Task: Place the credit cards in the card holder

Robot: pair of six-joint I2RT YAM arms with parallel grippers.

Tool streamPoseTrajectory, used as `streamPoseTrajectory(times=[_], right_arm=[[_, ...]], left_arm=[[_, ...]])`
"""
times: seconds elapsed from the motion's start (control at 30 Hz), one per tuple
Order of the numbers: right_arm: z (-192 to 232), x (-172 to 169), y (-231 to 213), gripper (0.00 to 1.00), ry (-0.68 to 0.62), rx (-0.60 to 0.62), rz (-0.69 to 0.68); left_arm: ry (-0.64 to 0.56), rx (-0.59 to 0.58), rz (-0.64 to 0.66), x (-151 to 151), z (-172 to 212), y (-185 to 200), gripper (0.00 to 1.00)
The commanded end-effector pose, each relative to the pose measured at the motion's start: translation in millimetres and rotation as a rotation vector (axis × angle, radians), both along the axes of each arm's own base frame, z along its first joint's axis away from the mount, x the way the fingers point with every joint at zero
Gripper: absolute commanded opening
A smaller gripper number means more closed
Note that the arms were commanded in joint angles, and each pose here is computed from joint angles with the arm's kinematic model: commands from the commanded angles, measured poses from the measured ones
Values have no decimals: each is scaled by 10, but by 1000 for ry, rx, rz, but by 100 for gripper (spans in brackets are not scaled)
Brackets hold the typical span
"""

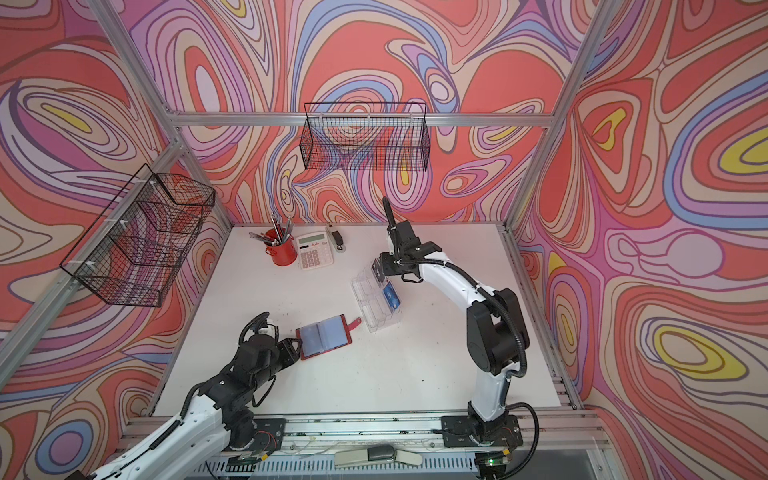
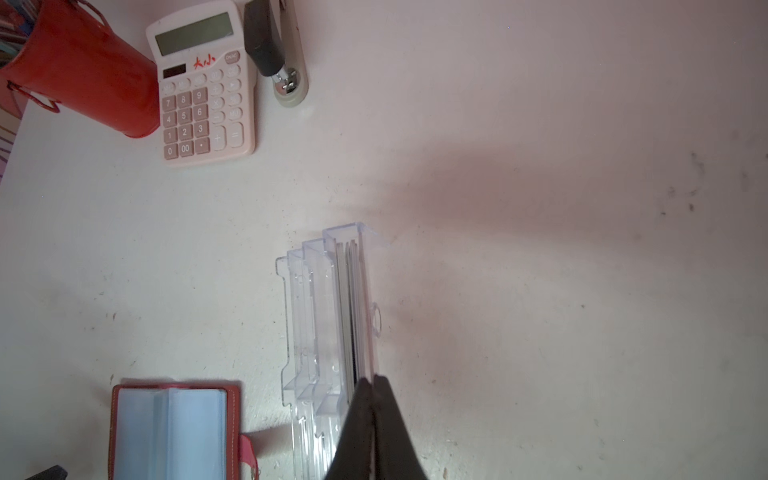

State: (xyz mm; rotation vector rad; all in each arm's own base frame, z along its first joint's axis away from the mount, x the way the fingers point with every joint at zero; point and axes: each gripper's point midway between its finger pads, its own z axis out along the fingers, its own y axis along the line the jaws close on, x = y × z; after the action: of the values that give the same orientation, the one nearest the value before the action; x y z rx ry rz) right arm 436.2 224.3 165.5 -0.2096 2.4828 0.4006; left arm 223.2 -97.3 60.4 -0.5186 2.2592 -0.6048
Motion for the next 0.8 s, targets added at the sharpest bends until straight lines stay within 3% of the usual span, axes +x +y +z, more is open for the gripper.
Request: streamPoseTrajectory(times=[0.0,0.23,0.33,0.5,0.63,0.77], right_arm=[[536,-19,-237,0,-150,-18,-88],[1149,-256,-414,0,-297,86,-166],[1286,-441,-291,0,-322,181,-178],[1364,-1044,371,0,-378,322,-129],[1107,-1565,832,0,-391,473,-103],[780,-1861,1051,0,-406,534,-125]], left_arm=[[-11,-19,7,25,42,-14,46],[-23,-30,1,21,49,-25,52],[-26,-36,-7,15,52,-39,66],[-37,-56,-3,10,37,-44,91],[-39,-40,4,-4,8,-7,100],[-46,-88,12,-17,-22,-34,100]])
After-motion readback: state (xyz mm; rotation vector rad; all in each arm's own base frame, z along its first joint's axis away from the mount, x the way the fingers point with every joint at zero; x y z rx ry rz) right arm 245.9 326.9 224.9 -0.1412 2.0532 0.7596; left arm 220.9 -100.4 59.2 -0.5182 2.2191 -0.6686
